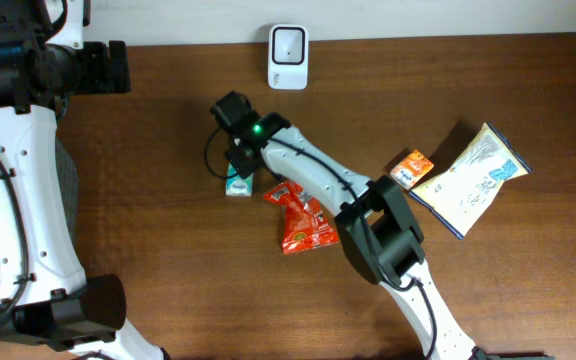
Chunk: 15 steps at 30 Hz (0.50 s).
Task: Scan the item barcode
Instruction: 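Lift the teal tissue pack off the pile with the right gripper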
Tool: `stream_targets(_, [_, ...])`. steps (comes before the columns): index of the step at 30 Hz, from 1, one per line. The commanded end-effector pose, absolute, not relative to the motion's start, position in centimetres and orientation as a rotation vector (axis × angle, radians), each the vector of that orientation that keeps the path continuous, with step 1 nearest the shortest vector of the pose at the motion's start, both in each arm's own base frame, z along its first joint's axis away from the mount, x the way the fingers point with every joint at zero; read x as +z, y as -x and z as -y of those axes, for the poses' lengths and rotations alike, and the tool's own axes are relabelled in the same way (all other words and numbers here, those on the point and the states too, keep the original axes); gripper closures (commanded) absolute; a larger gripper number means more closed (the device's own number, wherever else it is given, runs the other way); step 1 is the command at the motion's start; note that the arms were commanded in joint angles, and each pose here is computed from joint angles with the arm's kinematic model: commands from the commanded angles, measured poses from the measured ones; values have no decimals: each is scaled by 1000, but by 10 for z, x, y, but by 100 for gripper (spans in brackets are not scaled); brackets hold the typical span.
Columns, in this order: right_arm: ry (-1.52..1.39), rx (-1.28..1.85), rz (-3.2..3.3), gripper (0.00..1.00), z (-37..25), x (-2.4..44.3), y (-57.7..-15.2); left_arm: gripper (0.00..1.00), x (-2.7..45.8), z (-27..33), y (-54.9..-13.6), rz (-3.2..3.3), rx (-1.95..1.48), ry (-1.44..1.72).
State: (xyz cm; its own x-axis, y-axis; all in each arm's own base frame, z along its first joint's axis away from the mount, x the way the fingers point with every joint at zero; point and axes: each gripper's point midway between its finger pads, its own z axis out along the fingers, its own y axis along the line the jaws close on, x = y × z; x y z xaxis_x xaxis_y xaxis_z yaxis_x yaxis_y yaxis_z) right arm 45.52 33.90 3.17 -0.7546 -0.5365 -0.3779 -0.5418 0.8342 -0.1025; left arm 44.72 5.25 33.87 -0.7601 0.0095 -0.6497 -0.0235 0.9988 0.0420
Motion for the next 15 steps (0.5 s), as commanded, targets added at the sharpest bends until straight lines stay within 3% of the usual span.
stream_targets(1, [768,398,-2642,1,-360,75,-453,1,337,-54,-447,-2438,58,-2])
stream_targets(5, [661,773,-2755,0,-368,91,-433,1,337,-54,-447,-2438,57,-1])
stream_targets(9, [493,752,-2966,33,-348,74,-408,1,337,-54,-447,-2438,58,-2])
stream_targets(15, [327,712,-3061,38,-355,37,-391,1,337,-54,-447,-2438,58,-2])
